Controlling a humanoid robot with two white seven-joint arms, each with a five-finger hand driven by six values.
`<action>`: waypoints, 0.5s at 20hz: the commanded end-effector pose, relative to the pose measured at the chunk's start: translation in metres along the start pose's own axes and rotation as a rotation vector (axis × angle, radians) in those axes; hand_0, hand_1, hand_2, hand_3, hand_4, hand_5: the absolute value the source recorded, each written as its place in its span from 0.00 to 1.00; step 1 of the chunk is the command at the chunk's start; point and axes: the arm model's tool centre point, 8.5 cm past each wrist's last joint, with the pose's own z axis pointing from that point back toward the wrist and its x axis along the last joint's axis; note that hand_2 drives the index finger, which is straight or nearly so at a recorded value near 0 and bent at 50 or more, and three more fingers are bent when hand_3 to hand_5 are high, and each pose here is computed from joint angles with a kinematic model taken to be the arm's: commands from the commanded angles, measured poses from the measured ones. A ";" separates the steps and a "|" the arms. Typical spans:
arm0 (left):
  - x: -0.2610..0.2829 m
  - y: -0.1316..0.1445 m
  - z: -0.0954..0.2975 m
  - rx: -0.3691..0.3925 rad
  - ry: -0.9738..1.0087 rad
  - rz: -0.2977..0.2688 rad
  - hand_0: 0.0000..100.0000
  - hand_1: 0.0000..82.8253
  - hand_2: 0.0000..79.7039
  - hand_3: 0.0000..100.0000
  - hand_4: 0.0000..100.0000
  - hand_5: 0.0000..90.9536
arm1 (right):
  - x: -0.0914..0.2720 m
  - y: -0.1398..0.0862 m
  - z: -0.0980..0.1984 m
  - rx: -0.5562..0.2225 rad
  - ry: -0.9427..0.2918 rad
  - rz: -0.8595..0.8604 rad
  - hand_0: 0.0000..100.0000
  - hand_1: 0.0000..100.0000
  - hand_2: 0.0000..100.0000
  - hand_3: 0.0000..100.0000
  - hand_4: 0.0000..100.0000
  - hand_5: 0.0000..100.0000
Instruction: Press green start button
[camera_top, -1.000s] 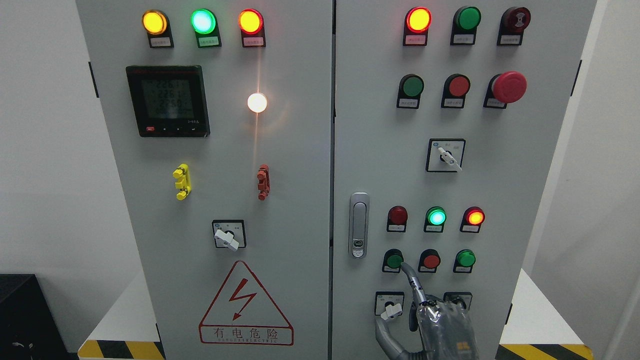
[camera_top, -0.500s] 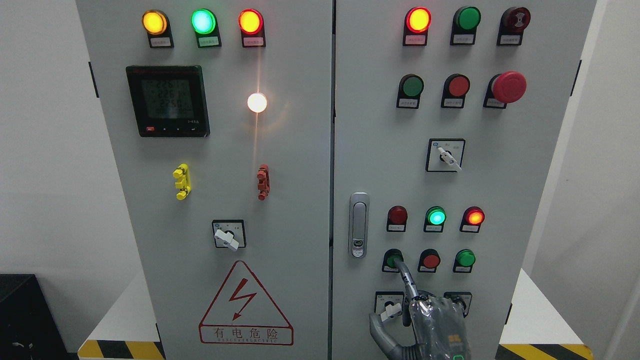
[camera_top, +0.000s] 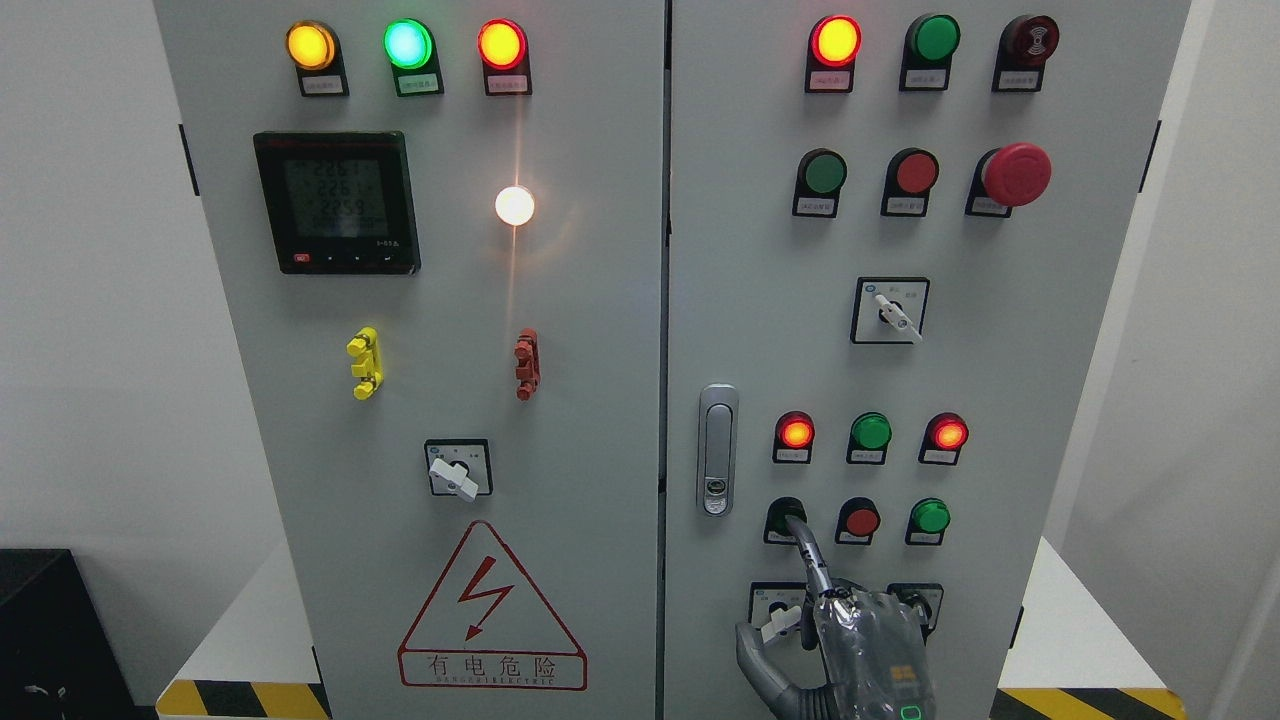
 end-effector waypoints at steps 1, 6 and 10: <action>0.024 -0.002 -0.001 -0.005 -0.050 0.000 0.12 0.67 0.00 0.00 0.00 0.00 | 0.001 0.000 -0.001 0.000 -0.005 -0.018 0.44 0.34 0.00 0.91 0.85 0.96; 0.024 -0.002 -0.001 -0.005 -0.050 0.000 0.12 0.67 0.00 0.00 0.00 0.00 | 0.011 -0.016 0.001 -0.051 -0.041 -0.048 0.49 0.35 0.00 0.90 0.83 0.90; 0.024 -0.002 -0.001 -0.005 -0.050 0.000 0.12 0.67 0.00 0.00 0.00 0.00 | 0.016 -0.028 0.011 -0.079 -0.042 -0.087 0.54 0.35 0.00 0.89 0.82 0.87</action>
